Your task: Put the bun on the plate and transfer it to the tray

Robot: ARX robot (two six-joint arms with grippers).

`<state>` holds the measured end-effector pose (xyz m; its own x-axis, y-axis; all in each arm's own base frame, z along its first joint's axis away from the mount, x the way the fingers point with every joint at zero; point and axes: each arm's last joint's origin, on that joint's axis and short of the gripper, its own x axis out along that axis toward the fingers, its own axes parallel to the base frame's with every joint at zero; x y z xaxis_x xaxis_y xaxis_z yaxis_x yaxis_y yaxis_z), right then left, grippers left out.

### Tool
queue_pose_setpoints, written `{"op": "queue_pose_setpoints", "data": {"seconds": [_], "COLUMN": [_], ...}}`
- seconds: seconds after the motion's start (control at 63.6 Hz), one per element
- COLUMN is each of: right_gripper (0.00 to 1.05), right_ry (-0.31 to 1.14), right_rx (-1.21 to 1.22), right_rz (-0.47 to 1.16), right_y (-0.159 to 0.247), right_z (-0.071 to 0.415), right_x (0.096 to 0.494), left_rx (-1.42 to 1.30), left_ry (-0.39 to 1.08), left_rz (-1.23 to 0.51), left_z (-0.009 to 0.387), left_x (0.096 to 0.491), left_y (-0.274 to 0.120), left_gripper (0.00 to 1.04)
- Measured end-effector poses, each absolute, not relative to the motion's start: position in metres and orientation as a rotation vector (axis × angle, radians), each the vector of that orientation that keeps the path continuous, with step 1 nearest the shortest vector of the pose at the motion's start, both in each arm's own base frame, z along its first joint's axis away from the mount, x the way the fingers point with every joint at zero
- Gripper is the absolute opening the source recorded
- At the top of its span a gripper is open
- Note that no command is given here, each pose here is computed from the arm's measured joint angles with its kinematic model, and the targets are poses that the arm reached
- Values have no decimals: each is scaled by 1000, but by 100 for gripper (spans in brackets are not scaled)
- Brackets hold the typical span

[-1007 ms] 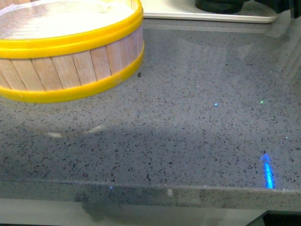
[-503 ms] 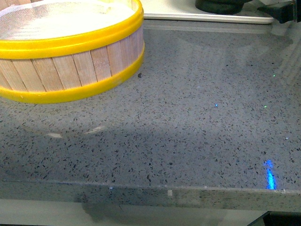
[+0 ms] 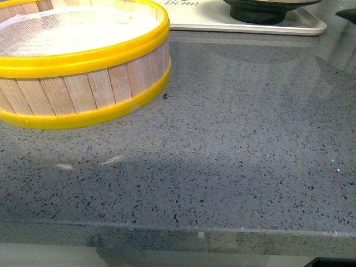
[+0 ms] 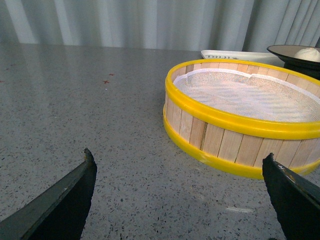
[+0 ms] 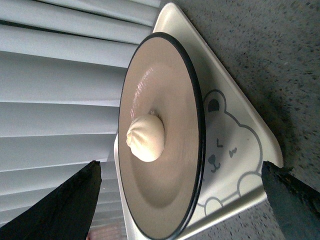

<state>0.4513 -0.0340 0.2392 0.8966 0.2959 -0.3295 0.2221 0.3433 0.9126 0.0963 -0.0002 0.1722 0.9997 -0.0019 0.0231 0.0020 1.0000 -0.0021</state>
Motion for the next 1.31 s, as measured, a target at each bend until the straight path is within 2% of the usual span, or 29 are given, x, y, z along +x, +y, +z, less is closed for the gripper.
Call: {"op": "queue_pose_setpoints", "data": {"seconds": [0.189,0.456,0.551,0.598,0.787,0.865,0.96,1.306], "right_gripper": [96,96,80,71,41,21,1,2], "right_ry": [326,-39,-13,0,40,26,-2,1], "right_rx": [1036,454,212,132,29,13,4,4], "right_rz": [-93,-306,-75,-24,-11,1,-3,-1], "right_y": [-48,-50,-34,-25,-3,0,0,0], "right_z": [261,303,300,288,236,213,207,187], "right_x": [393,284,241,219,157,134,127,117], "left_rx": [-3,-3,-3,-3,-3,-3,-2,-3], "left_ry": [-23,-23,-23,-23,-23,-23,-23,-23], "left_rz": [-2,-2,-1,-2,0,-2,-2,-2], "left_z": [172,172,172,172,172,172,172,172], "left_x": [96,96,96,96,96,96,96,96], "left_y": [0,0,0,0,0,0,0,0], "left_gripper": [98,98,98,98,98,98,98,98]}}
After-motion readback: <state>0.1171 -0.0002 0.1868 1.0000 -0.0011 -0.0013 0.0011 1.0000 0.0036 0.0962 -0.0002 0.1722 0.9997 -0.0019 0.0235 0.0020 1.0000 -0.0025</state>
